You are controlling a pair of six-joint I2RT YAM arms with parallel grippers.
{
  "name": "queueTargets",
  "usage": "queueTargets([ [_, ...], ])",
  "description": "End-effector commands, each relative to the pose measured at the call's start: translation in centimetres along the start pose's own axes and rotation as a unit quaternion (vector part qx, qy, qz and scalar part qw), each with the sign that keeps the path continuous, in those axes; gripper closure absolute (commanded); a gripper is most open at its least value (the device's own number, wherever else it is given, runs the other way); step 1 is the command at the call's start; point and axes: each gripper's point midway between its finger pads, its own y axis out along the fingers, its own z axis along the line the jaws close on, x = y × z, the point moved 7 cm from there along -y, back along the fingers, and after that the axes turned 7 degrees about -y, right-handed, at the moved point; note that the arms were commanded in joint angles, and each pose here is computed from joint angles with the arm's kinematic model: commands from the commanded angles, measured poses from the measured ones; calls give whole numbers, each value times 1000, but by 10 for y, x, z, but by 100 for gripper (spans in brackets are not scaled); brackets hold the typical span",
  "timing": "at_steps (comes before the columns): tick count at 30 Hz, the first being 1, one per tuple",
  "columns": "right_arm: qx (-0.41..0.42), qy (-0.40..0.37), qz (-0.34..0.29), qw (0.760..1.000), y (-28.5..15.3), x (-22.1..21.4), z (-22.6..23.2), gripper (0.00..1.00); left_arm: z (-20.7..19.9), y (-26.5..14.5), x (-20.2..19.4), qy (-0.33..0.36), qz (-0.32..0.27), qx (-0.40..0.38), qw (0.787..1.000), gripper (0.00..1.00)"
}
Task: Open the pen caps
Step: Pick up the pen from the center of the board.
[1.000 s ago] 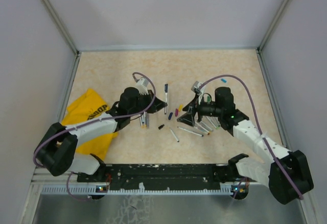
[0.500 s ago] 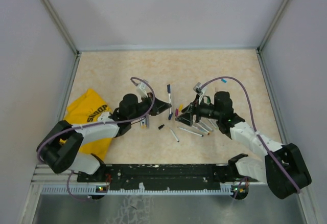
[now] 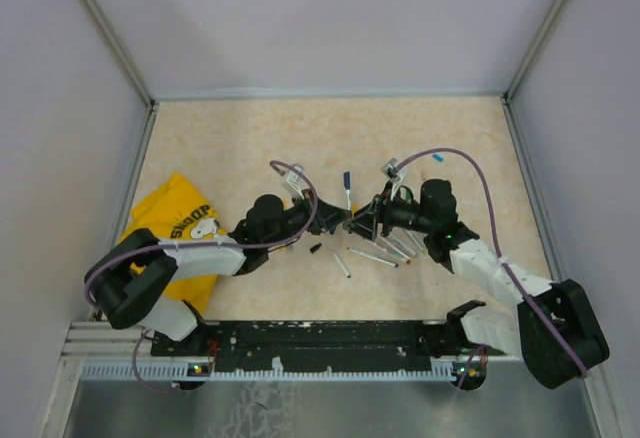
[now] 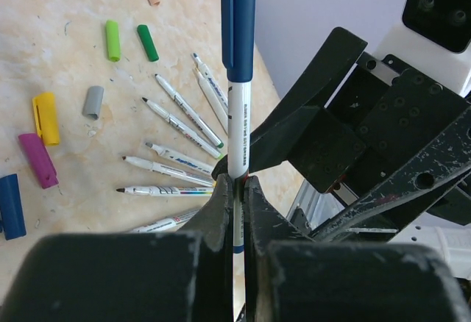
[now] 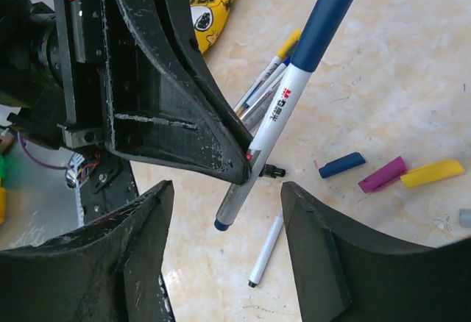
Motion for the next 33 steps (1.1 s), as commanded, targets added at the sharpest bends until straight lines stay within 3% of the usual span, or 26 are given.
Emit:
queueTargets([
  [1, -19, -11, -16, 1000, 2, 11, -7, 41, -20, 9, 8, 1, -28, -36, 999, 100],
  [14, -22, -4, -7, 1000, 4, 8, -9, 57, -29, 11, 3, 0, -30, -55, 998, 100],
  [16, -20, -3, -7, 1000, 3, 8, -8, 64, -30, 12, 1, 1, -28, -58, 998, 100],
  [20, -18, -1, -6, 1000, 3, 10, -7, 90, -33, 12, -1, 6, -26, -67, 997, 99],
  [23, -18, -1, -7, 1000, 2, 12, -6, 100, -36, 8, 0, 15, -29, -76, 997, 86],
  [33, -2, -6, -6, 1000, -8, 27, -5, 100, -52, -39, 14, 119, -78, -114, 983, 33],
])
